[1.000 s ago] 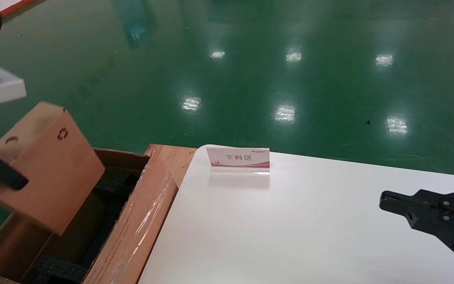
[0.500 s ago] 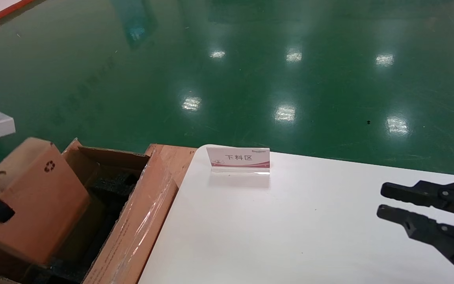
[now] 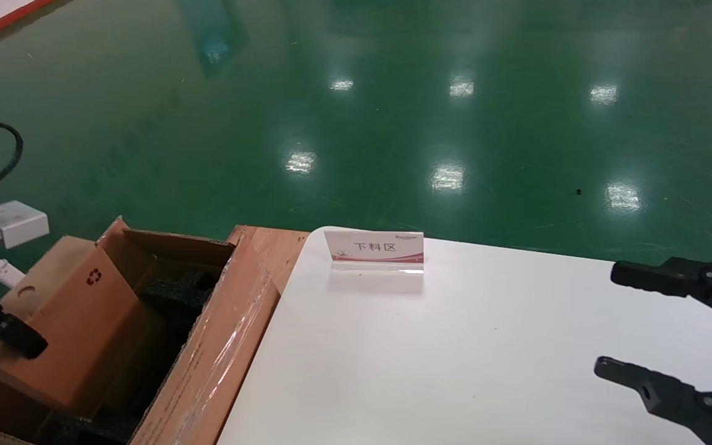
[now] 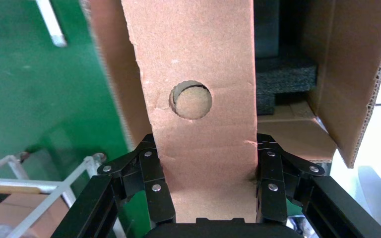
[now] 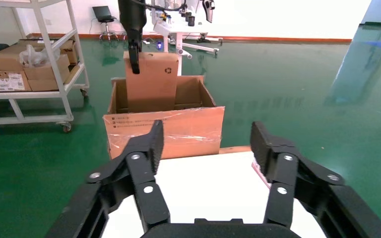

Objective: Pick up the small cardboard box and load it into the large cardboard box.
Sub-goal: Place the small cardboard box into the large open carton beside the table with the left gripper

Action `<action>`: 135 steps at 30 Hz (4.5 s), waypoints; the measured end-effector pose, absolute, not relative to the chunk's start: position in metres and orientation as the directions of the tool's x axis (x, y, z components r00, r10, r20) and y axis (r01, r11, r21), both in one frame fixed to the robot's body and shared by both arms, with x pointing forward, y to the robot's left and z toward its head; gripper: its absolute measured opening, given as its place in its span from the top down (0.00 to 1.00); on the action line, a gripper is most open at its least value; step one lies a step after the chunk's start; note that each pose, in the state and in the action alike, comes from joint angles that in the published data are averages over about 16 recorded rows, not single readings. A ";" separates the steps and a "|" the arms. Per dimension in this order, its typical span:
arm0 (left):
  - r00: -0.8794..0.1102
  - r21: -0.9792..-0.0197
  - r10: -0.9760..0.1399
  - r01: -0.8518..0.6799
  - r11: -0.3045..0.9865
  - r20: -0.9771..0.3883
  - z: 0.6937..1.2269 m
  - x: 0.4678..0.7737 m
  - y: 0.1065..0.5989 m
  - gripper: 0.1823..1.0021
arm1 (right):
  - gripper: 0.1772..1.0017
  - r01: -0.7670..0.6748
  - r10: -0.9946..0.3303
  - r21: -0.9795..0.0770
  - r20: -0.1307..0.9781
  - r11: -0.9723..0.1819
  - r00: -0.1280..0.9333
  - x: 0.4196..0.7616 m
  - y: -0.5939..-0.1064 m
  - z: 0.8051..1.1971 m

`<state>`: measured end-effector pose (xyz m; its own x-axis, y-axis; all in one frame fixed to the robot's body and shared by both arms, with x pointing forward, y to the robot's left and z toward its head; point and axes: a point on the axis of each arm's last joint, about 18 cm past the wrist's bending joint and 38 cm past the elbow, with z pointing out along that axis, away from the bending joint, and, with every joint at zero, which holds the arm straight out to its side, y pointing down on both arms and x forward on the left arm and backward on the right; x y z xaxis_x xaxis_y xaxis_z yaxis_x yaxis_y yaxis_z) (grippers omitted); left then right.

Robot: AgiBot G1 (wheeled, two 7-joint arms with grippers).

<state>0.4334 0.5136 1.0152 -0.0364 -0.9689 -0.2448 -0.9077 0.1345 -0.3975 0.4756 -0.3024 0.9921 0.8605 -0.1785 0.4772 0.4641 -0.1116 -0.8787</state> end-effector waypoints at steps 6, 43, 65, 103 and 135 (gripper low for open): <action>-0.031 -0.387 -0.966 -0.913 0.132 -0.258 1.001 0.439 0.518 0.70 | 0.35 0.464 -0.178 -0.879 0.477 -0.112 0.860 0.476 -0.302 0.992; 0.001 -0.398 -0.930 -0.904 0.157 -0.368 0.975 0.480 0.539 0.70 | 0.00 0.464 -0.178 -0.879 0.477 -0.112 0.860 0.476 -0.302 0.992; 0.014 -0.393 -0.928 -0.908 0.144 -0.372 0.952 0.508 0.558 0.70 | 0.00 0.464 -0.178 -0.879 0.477 -0.112 0.860 0.476 -0.302 0.992; 0.034 -0.374 -0.934 -0.921 0.109 -0.355 0.937 0.516 0.573 0.58 | 0.00 0.464 -0.179 -0.879 0.477 -0.111 0.861 0.476 -0.302 0.992; 0.024 -0.377 -0.924 -0.917 0.132 -0.381 0.941 0.518 0.571 0.02 | 0.00 0.464 -0.179 -0.879 0.477 -0.111 0.861 0.476 -0.303 0.992</action>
